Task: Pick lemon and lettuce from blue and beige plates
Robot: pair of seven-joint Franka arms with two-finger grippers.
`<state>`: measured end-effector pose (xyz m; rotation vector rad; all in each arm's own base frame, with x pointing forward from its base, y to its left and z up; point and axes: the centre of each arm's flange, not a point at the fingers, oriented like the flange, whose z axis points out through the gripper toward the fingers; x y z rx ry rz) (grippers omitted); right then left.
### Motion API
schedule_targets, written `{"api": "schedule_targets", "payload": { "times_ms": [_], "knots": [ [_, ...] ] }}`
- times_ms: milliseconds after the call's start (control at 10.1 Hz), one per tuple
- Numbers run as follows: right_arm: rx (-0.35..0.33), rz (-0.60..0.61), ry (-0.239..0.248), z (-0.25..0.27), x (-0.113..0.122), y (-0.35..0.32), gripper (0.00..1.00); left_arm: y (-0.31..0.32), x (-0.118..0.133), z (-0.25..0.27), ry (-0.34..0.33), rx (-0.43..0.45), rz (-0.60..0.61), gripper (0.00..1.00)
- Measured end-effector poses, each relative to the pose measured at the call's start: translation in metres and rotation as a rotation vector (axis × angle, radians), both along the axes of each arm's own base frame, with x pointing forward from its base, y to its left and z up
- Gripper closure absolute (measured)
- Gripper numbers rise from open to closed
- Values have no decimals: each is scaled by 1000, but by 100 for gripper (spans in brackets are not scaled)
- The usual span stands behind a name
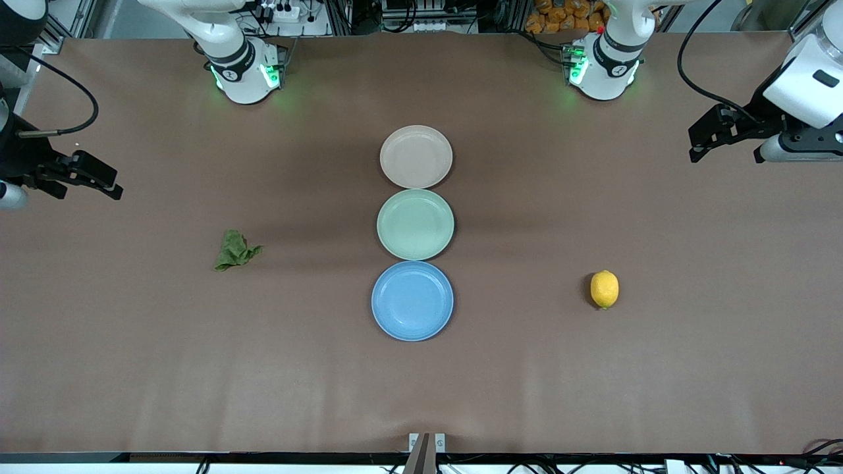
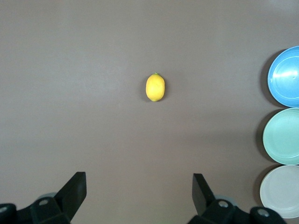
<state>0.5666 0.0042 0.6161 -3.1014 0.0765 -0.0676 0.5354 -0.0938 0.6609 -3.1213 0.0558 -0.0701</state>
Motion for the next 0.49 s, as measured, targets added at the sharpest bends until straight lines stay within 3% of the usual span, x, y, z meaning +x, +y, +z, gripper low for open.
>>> {"api": "schedule_targets", "payload": {
  "times_ms": [493],
  "knots": [
    [0, 0, 6, -1, -1, 0, 0, 0, 0, 0, 0, 0, 0, 0]
  ]
}}
